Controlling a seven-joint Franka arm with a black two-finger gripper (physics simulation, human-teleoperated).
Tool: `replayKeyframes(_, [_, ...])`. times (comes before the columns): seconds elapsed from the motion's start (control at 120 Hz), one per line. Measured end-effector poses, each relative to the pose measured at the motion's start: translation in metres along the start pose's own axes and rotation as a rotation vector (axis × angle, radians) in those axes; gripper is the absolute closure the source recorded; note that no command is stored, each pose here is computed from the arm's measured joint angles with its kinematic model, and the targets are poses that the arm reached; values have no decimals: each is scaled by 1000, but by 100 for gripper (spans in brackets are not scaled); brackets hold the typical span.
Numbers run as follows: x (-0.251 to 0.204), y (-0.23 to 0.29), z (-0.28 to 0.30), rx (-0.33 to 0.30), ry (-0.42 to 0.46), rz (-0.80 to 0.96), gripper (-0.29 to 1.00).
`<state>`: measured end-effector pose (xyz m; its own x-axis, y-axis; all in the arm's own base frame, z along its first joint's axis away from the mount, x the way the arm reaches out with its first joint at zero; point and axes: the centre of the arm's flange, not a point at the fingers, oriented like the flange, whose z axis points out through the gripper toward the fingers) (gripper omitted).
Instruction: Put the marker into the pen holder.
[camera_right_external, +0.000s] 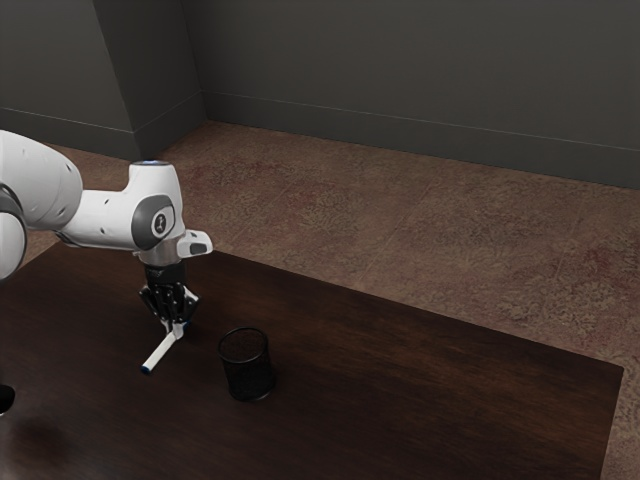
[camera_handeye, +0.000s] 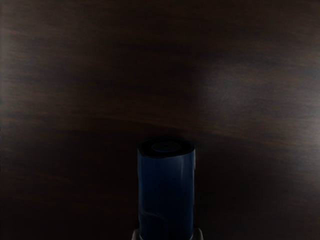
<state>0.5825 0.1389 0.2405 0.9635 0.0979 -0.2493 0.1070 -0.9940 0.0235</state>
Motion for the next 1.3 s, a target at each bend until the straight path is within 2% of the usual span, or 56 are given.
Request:
replayKeyframes(0.2, [-2,3,-29,29,53,24,79])
replayKeyframes(0.475, [-33,50,-101,119,252,156,79])
replayKeyframes(0.633, [-60,104,-137,135,382,247,79])
replayKeyframes(0.842, [-115,171,-168,171,490,330,79])
replayKeyframes(0.983, [-139,203,-166,181,509,336,79])
replayKeyframes(1.3, [-140,226,-151,153,504,254,79])
